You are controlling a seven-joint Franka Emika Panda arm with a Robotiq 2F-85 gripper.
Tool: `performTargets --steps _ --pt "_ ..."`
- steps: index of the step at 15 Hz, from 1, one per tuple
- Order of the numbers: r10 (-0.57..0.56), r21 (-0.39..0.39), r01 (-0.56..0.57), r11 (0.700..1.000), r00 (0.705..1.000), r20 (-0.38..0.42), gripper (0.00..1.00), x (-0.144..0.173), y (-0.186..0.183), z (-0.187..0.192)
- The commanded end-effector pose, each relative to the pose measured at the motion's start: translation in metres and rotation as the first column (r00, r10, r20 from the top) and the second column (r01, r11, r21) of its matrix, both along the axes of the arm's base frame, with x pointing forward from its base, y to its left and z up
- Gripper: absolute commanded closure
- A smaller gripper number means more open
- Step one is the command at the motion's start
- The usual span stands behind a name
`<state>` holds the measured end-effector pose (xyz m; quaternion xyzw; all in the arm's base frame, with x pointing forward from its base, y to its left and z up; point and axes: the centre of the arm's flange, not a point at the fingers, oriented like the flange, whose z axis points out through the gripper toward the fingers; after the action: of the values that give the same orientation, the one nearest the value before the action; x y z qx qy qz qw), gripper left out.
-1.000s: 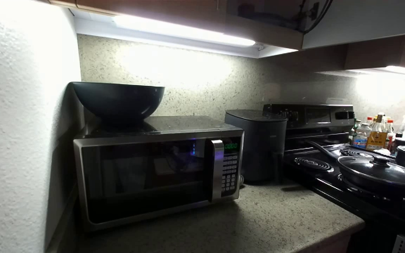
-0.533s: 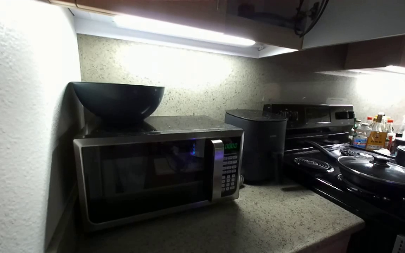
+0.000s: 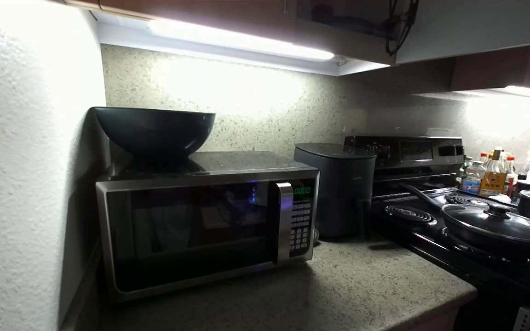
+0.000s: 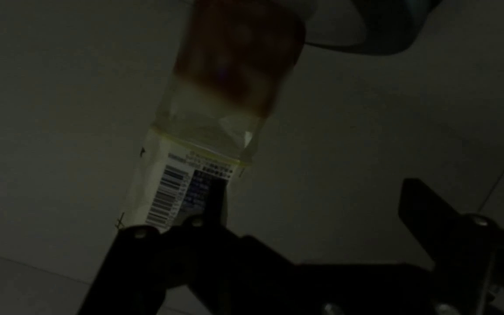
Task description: Put the bottle from the cupboard onto the microwave
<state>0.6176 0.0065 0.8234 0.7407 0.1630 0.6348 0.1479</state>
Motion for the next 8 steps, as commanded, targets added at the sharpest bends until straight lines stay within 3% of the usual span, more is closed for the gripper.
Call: performTargets --steps 1,2,3,8 --pt "0.037 -0.020 -0.037 0.999 0.999 -0.003 0.00 0.0155 -0.0082 0.0105" --pt "0.046 -0.020 -0.046 0.999 0.999 0.000 0.25 0.0165 -0.0079 0.0115" --pt "0.055 -0.020 -0.055 0.998 0.998 0.001 0.26 0.0178 -0.0076 0.0121" --pt "0.080 -0.033 -0.080 0.996 0.997 0.008 0.59 0.0172 -0.0032 0.0199"
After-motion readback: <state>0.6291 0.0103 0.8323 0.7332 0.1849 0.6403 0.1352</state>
